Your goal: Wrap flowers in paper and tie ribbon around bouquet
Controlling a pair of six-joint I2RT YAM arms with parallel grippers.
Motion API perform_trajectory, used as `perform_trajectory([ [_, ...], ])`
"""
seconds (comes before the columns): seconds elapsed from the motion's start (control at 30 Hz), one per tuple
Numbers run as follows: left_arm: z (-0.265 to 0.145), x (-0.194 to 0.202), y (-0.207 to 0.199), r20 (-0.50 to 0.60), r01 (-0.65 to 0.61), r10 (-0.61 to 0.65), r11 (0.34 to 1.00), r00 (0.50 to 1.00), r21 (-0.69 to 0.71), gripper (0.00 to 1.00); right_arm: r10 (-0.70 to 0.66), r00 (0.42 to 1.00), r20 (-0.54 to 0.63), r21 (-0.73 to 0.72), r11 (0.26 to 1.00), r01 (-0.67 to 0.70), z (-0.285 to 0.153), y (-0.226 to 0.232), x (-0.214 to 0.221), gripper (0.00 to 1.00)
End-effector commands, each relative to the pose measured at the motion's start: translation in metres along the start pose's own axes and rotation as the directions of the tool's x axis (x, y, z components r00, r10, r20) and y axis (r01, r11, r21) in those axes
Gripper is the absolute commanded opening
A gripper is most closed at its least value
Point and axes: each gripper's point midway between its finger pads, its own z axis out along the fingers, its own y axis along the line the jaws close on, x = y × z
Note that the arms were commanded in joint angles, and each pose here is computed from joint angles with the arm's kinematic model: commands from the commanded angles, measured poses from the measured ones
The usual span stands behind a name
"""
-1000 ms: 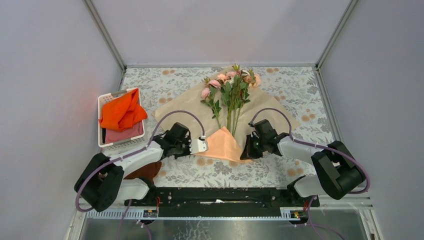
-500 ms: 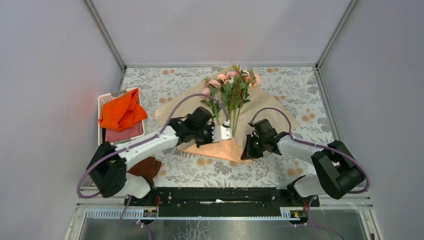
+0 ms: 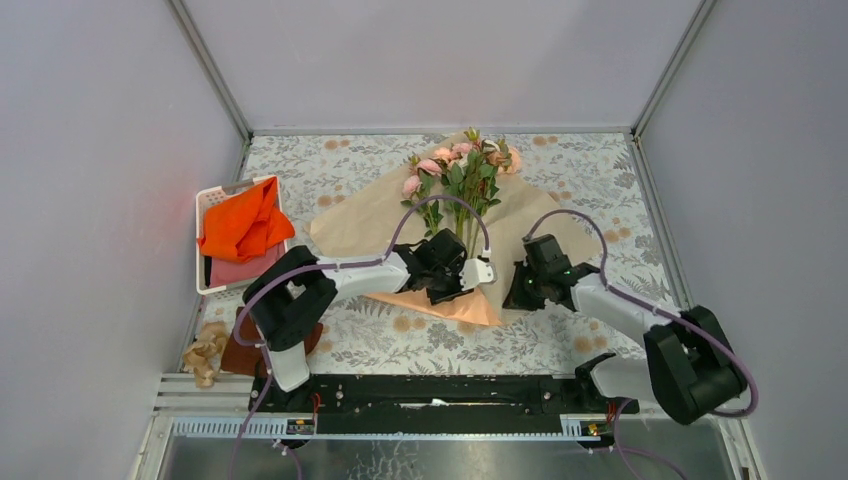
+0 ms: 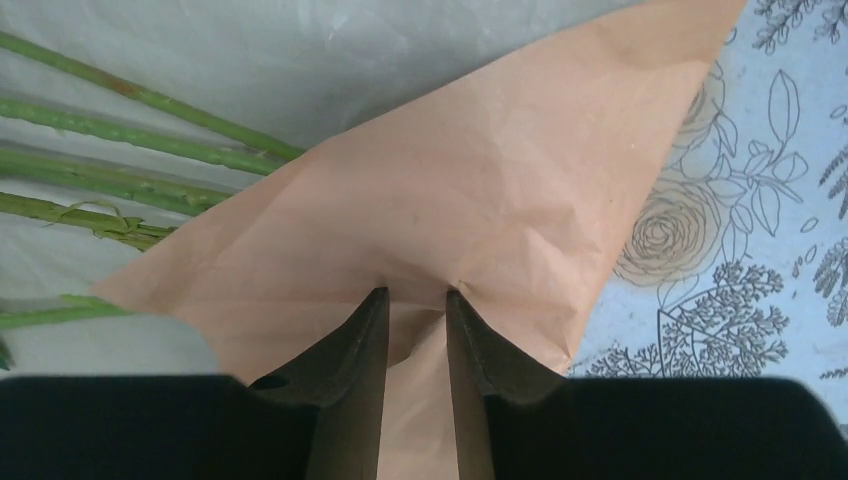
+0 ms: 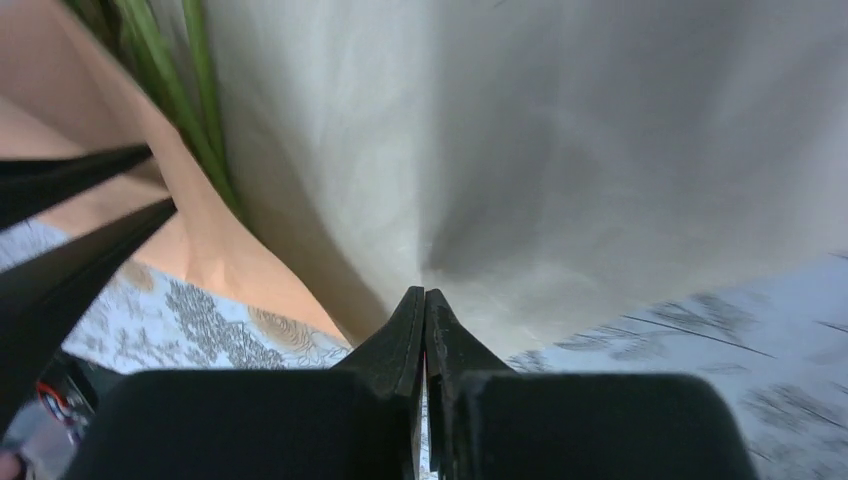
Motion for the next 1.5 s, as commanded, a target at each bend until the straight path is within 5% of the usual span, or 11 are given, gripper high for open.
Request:
perform_trajectory([
  [0.0,0.011,-0.008,0.004,0.040,0.030,-0.030,1.000,0.999,-0.009,0.34,0.093,0.969,0.230,0.101,0.988,-0.119,-0.028,-0.031,-0.043,0.11],
  [0.2,0.013,-0.004,-0.003,0.038,0.047,-0.048,0.999,0.998,0.020,0.34,0.337,0.803,0.491,0.098,0.895,-0.436,-0.062,-0.091,-0.069,0.79],
  [0.43,0.008,-0.004,-0.004,0.048,0.034,-0.034,0.999,0.998,0.018,0.34,0.533,0.711,0.459,-0.013,0.804,-0.594,-0.042,-0.107,-0.063,0.86],
  [1.0,0.003,-0.011,-0.001,0.061,0.025,-0.026,1.000,0.998,0.005,0.34,0.624,0.689,0.367,-0.151,0.771,-0.618,-0.015,-0.096,-0.072,0.66],
  [1.2,0.005,-0.014,0.005,0.059,0.027,-0.026,1.000,0.998,-0.014,0.34,0.583,0.741,0.333,-0.224,0.813,-0.538,-0.017,-0.077,-0.082,0.42],
  [1.37,0.006,-0.016,0.009,0.065,0.043,-0.041,0.999,0.997,-0.028,0.34,0.454,0.798,0.395,-0.174,0.890,-0.421,-0.036,-0.074,-0.100,0.01],
  [1.47,0.006,-0.011,0.008,0.061,0.050,-0.049,0.998,0.997,-0.024,0.34,0.349,0.817,0.459,-0.166,0.937,-0.307,-0.062,-0.061,-0.124,0.00],
])
